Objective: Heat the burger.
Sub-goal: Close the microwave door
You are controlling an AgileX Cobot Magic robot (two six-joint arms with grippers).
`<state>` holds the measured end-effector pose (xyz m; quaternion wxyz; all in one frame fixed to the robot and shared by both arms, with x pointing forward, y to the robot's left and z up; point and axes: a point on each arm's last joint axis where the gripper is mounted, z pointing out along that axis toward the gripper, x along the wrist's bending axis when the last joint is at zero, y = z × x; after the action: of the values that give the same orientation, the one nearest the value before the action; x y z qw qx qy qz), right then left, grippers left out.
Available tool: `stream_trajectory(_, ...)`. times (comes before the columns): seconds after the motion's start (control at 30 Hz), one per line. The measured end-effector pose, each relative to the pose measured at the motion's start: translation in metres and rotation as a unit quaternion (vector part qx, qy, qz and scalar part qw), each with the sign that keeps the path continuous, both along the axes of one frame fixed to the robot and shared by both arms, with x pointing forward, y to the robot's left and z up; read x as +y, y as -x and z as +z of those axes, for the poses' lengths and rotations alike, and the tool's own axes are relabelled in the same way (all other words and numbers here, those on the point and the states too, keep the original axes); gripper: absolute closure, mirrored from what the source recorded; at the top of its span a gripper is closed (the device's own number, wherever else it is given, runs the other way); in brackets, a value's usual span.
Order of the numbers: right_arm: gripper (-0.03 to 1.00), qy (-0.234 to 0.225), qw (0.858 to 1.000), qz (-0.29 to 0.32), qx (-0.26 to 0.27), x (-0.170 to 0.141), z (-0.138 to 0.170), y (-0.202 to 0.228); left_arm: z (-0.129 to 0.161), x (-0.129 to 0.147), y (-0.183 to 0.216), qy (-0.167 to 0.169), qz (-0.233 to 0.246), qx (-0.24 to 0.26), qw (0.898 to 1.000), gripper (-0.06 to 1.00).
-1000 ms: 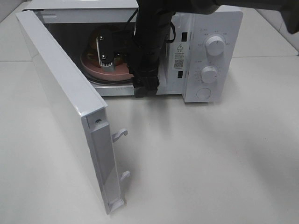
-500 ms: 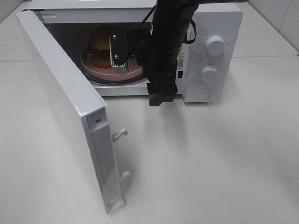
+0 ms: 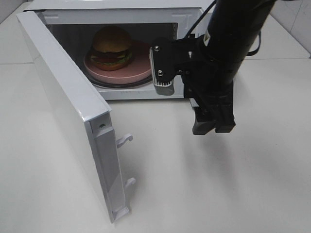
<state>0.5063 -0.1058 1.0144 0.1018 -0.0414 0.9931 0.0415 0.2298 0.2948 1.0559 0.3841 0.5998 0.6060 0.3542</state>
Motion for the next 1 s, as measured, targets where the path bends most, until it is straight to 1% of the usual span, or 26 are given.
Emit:
stream_trajectory(0.1, 0.19, -0.004, 1.0, -0.007, -0.003, -0.004, 0.004, 0.005, 0.0, 0.0, 0.0, 0.0, 0.0, 0.0, 1.0, -0.04)
stream_trajectory(0.17, 0.18, -0.016, 0.999, -0.041, -0.005, -0.019, 0.012, 0.025, 0.0, 0.0, 0.0, 0.0, 0.0, 0.0, 1.0, -0.04)
stream_trajectory(0.3, 0.18, -0.026, 0.998, -0.064, -0.009, -0.031, 0.018, 0.042, 0.0, 0.0, 0.0, 0.0, 0.0, 0.0, 1.0, -0.04)
stream_trajectory(0.37, 0.18, -0.036, 0.995, -0.088, -0.012, -0.042, 0.022, 0.056, 0.0, 0.0, 0.0, 0.0, 0.0, 0.0, 1.0, -0.04)
stream_trajectory(0.47, 0.18, -0.039, 0.995, -0.095, -0.014, -0.046, 0.023, 0.061, 0.0, 0.0, 0.0, 0.0, 0.0, 0.0, 1.0, -0.04)
stream_trajectory(0.53, 0.18, -0.044, 0.991, -0.128, -0.013, -0.063, 0.023, 0.072, 0.0, 0.0, 0.0, 0.0, 0.0, 0.0, 1.0, -0.04)
stream_trajectory(0.63, 0.18, -0.045, 0.989, -0.14, -0.013, -0.068, 0.022, 0.074, 0.0, 0.0, 0.0, 0.0, 0.0, 0.0, 1.0, -0.04)
stream_trajectory(0.7, 0.18, -0.051, 0.982, -0.183, -0.014, -0.082, 0.022, 0.077, 0.0, 0.0, 0.0, 0.0, 0.0, 0.0, 1.0, -0.04)
stream_trajectory(0.73, 0.18, -0.051, 0.982, -0.183, -0.014, -0.082, 0.022, 0.077, 0.0, 0.0, 0.0, 0.0, 0.0, 0.0, 1.0, -0.04)
stream_trajectory(0.77, 0.18, -0.058, 0.973, -0.221, -0.016, -0.093, 0.021, 0.077, 0.0, 0.0, 0.0, 0.0, 0.0, 0.0, 1.0, -0.04)
stream_trajectory(0.8, 0.18, -0.072, 0.96, -0.269, -0.023, -0.103, 0.021, 0.076, 0.0, 0.0, 0.0, 0.0, 0.0, 0.0, 1.0, -0.04)
stream_trajectory(0.83, 0.18, -0.072, 0.96, -0.269, -0.023, -0.103, 0.021, 0.076, 0.0, 0.0, 0.0, 0.0, 0.0, 0.0, 1.0, -0.04)
stream_trajectory(0.87, 0.18, -0.081, 0.952, -0.294, -0.027, -0.108, 0.021, 0.075, 0.0, 0.0, 0.0, 0.0, 0.0, 0.0, 1.0, -0.04)
stream_trajectory(0.9, 0.18, -0.105, 0.924, -0.367, -0.037, -0.119, 0.023, 0.07, 0.0, 0.0, 0.0, 0.0, 0.0, 0.0, 1.0, -0.04)
stream_trajectory(0.93, 0.18, -0.105, 0.924, -0.367, -0.037, -0.119, 0.023, 0.07, 0.0, 0.0, 0.0, 0.0, 0.0, 0.0, 1.0, -0.04)
stream_trajectory(0.97, 0.18, -0.128, 0.885, -0.445, -0.042, -0.13, 0.024, 0.065, 0.0, 0.0, 0.0, 0.0, 0.0, 0.0, 1.0, -0.04)
stream_trajectory(1.0, 0.18, -0.128, 0.885, -0.445, -0.042, -0.13, 0.024, 0.065, 0.0, 0.0, 0.0, 0.0, 0.0, 0.0, 1.0, -0.04)
